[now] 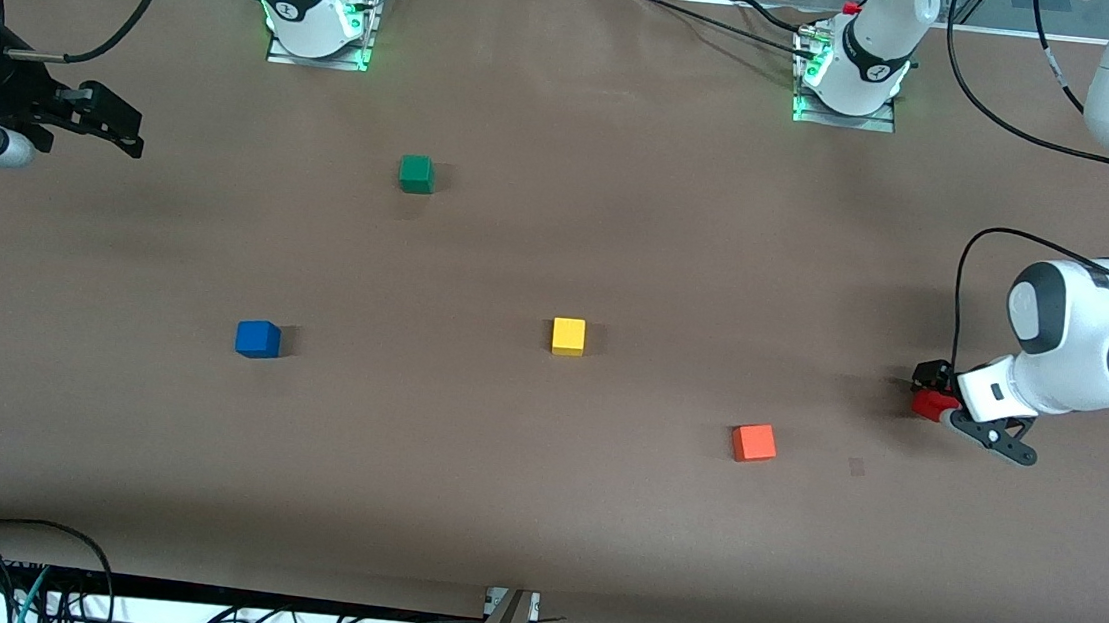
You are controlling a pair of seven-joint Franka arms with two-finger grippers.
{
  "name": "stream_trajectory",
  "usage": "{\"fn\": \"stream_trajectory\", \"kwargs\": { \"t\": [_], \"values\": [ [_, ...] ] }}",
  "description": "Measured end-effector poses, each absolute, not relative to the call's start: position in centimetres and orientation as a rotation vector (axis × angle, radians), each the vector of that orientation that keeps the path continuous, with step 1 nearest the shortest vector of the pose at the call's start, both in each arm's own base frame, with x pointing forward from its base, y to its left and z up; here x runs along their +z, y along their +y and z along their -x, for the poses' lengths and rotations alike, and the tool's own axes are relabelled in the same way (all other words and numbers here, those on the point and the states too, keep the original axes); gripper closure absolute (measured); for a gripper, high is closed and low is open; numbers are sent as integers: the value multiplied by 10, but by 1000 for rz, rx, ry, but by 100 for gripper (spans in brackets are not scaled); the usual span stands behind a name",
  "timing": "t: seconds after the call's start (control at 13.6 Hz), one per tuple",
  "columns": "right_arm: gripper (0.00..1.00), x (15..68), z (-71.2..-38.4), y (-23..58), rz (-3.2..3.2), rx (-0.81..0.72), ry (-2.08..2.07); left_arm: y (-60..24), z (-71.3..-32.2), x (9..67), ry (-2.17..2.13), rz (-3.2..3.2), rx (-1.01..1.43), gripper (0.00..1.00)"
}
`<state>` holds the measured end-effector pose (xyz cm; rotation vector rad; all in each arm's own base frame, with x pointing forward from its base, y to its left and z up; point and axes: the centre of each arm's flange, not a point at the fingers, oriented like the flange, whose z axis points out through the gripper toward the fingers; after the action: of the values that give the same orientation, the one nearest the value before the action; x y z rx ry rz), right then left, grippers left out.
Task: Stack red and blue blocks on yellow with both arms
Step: 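Reach the left gripper down to the red cube and grasp it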
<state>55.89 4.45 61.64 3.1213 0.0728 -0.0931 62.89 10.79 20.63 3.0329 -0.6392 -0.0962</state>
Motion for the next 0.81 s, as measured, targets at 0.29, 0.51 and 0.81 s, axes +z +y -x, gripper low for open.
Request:
{"fn": "stream_trajectory", "kwargs": {
  "t": [0.29,0.51,0.81],
  "values": [
    [0,616,-559,44,-3121,-93,73,115,-621,199,-619,-3031,-113,0],
    [0,616,-559,45,-3121,-93,73,115,-620,198,-617,-3031,-116,29],
    [0,616,-559,44,-3121,-93,73,112,-627,207,-628,-3034,-84,44]
  ]
}}
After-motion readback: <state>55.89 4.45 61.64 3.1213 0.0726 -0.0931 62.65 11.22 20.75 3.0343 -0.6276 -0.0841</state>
